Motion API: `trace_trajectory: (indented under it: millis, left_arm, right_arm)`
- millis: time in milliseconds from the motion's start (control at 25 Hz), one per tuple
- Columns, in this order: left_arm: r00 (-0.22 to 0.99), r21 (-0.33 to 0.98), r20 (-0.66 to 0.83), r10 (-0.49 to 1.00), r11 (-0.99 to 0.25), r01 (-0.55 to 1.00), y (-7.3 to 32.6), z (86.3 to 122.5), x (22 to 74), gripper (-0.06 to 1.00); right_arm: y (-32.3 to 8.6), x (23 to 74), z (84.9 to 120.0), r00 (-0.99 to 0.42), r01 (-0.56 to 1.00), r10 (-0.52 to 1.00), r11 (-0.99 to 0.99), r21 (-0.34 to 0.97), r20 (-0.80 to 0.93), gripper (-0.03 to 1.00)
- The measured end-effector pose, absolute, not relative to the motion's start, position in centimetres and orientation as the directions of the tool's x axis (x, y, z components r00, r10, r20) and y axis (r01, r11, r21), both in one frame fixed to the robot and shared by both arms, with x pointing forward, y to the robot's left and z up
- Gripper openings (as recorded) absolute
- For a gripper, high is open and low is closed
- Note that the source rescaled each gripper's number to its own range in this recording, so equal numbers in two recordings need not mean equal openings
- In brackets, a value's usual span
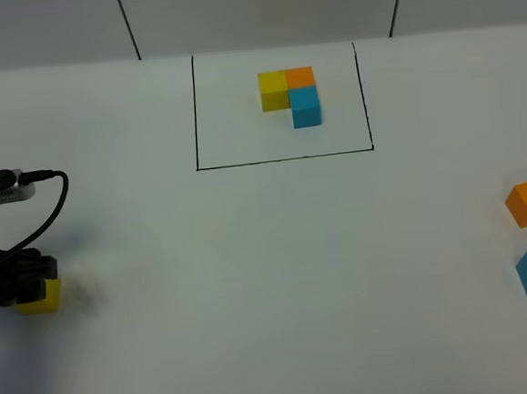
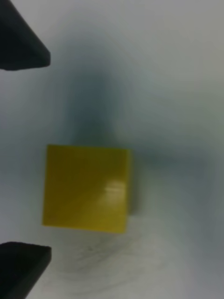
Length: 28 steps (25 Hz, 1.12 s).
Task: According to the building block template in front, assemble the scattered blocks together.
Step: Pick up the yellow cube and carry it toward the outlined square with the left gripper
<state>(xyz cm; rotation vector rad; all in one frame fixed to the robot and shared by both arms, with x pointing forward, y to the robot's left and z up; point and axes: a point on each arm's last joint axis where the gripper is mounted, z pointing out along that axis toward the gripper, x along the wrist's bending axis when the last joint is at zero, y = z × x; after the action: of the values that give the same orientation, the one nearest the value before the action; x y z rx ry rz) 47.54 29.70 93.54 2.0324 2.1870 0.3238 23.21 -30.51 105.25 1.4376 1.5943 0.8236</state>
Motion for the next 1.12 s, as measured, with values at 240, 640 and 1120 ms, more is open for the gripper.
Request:
trace_trajectory:
  millis: [240,640,1120]
  left_arm:
    - [-0.08,0.273,0.016,0.997,0.073,0.959,29.4,91.6,48.8,0.87]
    - [-0.044,0.237,0.012,0.999,0.04,0.971,29.2,89.3,49.4,0.84]
    - [0.016,0.253,0.02,1.0,-0.021,0.967,29.2,88.6,49.8,0.52]
  right_arm:
    - [-30.5,23.2,105.2,-0.015,0.455,0.989,0.135,0.88,-0.144,0.01]
    - [-30.5,23.2,105.2,-0.015,0.455,0.989,0.135,0.88,-0.144,0.01]
    - [-30.5,23.2,105.2,-0.015,0.455,0.989,0.135,0.88,-0.144,0.01]
